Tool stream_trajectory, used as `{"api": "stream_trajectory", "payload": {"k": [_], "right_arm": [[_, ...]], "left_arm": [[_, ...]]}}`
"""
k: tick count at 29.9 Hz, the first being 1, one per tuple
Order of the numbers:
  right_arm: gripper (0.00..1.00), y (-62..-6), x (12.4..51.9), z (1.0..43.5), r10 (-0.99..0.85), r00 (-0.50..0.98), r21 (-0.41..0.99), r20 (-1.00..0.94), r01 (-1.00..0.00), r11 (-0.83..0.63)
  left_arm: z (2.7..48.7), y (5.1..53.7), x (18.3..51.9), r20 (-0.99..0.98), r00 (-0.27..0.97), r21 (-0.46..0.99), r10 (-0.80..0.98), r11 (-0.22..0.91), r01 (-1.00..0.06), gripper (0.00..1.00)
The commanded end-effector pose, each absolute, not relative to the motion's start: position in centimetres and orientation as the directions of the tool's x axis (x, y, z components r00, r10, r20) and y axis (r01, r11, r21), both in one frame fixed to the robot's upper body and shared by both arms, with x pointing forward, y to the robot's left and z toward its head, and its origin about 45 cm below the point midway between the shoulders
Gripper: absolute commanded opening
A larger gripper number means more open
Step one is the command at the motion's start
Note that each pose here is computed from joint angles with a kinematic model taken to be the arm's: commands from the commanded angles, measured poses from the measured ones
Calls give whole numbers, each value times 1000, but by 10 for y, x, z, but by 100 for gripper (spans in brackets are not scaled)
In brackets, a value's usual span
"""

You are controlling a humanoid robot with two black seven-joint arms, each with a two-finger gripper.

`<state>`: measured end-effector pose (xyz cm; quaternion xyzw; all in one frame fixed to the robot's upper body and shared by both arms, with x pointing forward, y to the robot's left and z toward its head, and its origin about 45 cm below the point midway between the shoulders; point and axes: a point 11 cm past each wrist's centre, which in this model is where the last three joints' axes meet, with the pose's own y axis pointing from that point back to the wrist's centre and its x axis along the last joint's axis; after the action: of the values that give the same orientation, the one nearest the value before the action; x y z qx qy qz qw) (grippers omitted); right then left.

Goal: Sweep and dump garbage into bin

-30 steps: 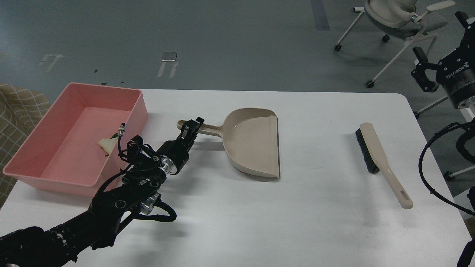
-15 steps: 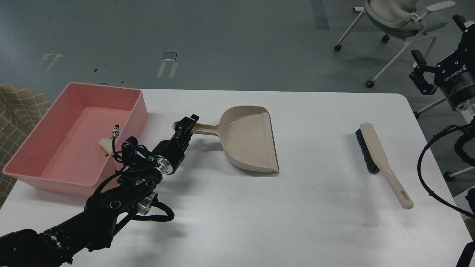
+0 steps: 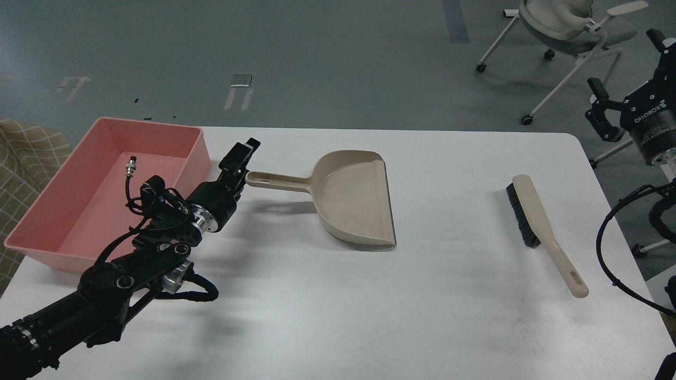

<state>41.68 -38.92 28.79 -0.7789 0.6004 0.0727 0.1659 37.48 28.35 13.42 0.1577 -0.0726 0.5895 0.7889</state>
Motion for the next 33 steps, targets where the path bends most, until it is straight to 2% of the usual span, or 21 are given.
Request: {"api": "stream_trajectory", "payload": {"k": [1, 7, 14, 19, 21, 23, 24, 26, 30, 33], "right_arm": [[100, -388, 417, 287, -910, 269, -169, -315, -960, -225], [100, -390, 415, 285, -912, 264, -163, -314, -961, -223], [100, -391, 415, 287, -914, 267, -167, -307, -960, -224], [100, -397, 413, 301, -914, 263, -210, -308, -956, -205], [100, -396, 413, 319, -911, 278, -267, -305, -943, -198], [100, -396, 413, 321, -911, 279, -273, -305, -942, -198], [100, -396, 413, 321, -911, 279, -273, -305, -942, -198], [100, -398, 413, 321, -913, 274, -269, -302, -943, -194], [100, -403, 414, 323, -915, 264, -274, -306, -945, -181], [100, -407, 414, 329, -907, 261, -302, -329, -939, -161]], "left_arm": [[139, 296, 377, 324, 285, 162, 902, 244, -956, 97], [162, 322, 389, 374, 243, 127, 895, 210, -970, 97], [233, 345, 412, 343, 148, -34, 928, 170, -985, 97], [268, 351, 425, 287, 90, -135, 954, 134, -982, 98], [287, 352, 429, 178, 73, -225, 981, 113, -968, 97], [299, 355, 431, 57, 99, -260, 993, 110, -959, 97], [299, 355, 431, 56, 99, -260, 994, 110, -959, 97], [313, 367, 432, -139, 142, -297, 980, 96, -950, 97], [319, 388, 432, -367, 145, -310, 919, 26, -950, 98], [316, 395, 430, -427, 138, -305, 894, 2, -952, 98]]}}
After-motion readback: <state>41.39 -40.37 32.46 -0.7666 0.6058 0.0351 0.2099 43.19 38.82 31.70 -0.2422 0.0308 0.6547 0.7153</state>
